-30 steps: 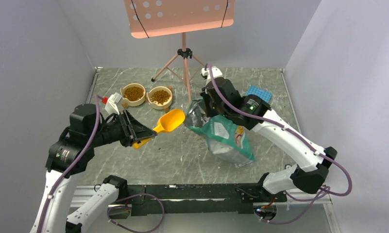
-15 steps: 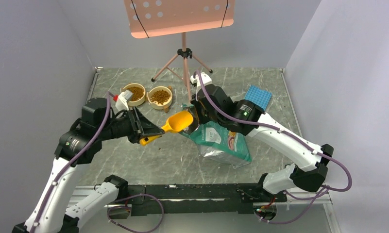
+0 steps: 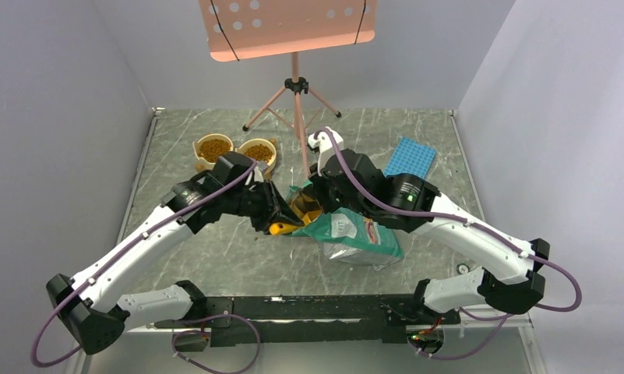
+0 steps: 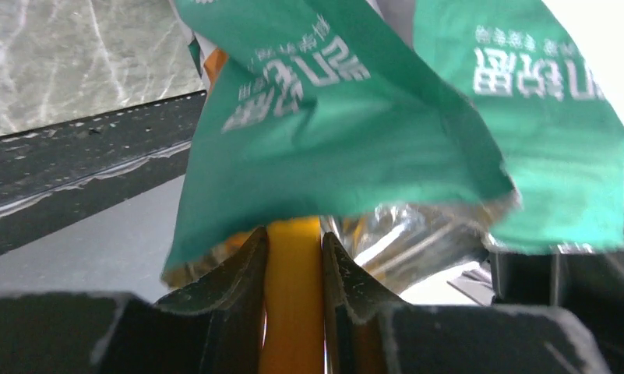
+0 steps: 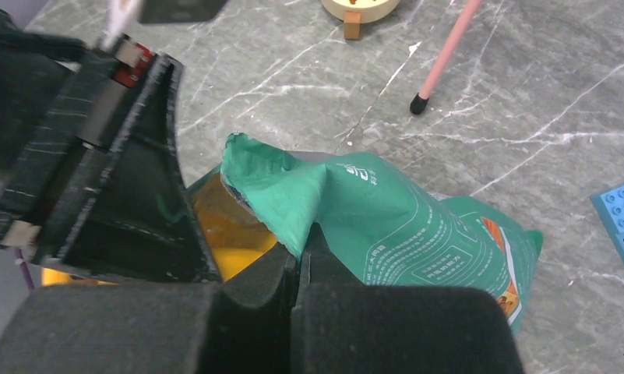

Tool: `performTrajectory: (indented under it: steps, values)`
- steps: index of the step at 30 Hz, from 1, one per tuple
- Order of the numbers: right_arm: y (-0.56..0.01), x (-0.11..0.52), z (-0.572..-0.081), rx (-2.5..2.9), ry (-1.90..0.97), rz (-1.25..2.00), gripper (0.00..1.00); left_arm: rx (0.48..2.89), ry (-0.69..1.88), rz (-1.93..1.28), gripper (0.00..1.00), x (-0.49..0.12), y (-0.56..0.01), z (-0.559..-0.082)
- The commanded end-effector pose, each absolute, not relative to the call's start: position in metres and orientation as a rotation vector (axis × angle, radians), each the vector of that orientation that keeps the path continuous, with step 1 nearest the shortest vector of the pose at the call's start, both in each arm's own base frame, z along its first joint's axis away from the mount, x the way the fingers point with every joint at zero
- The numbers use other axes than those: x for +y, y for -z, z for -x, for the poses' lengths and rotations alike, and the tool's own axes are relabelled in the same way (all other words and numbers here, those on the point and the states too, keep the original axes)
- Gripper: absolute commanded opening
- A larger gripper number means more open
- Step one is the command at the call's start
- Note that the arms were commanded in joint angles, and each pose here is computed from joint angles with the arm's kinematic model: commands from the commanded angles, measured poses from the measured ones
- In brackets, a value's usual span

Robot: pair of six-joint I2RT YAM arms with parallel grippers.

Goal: Serve the pet food

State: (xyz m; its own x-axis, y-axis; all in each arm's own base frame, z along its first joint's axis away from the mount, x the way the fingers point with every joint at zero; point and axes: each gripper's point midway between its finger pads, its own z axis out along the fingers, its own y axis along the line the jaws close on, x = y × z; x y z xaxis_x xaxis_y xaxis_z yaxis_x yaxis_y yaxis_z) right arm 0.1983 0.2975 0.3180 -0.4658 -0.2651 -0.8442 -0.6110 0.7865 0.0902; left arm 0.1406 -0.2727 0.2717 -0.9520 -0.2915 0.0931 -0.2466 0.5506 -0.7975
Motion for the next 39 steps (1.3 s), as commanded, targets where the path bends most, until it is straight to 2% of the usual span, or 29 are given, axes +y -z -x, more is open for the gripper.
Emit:
performTrajectory:
  steps: [1,4,9,12,14,19,27,32,39]
  values:
    - [-0.405,0.307,-0.195,1.821,-0.756,0.465,0.0,2.721,1.41,0.939,0.0,-0.299,-0.257,-0.151]
    - [-0.406,0.302,-0.193,1.825,-0.767,0.431,0.0,2.809,1.338,1.014,0.0,-0.318,-0.224,-0.153]
    - [-0.406,0.293,-0.193,1.841,-0.751,0.403,0.0,3.024,1.015,0.804,0.0,-0.342,-0.159,-0.167]
    - [-0.403,0.286,-0.191,1.847,-0.749,0.383,0.0,3.038,1.16,0.579,0.0,-0.369,-0.146,-0.172]
    - [-0.4,0.279,-0.191,1.849,-0.74,0.367,0.0,2.962,1.285,0.459,0.0,-0.38,-0.146,-0.178]
    - [-0.398,0.256,-0.192,1.846,-0.696,0.319,0.0,2.472,1.762,0.131,0.0,-0.397,-0.212,-0.191]
    - [-0.392,0.216,-0.207,1.844,-0.581,0.207,0.0,2.018,2.114,-0.05,0.0,-0.357,-0.292,-0.174]
    - [-0.401,0.203,-0.223,1.821,-0.531,0.139,0.0,2.011,2.12,-0.103,0.0,-0.334,-0.3,-0.152]
    - [-0.41,0.194,-0.235,1.797,-0.443,0.131,0.0,2.165,1.902,-0.028,0.0,-0.297,-0.293,-0.133]
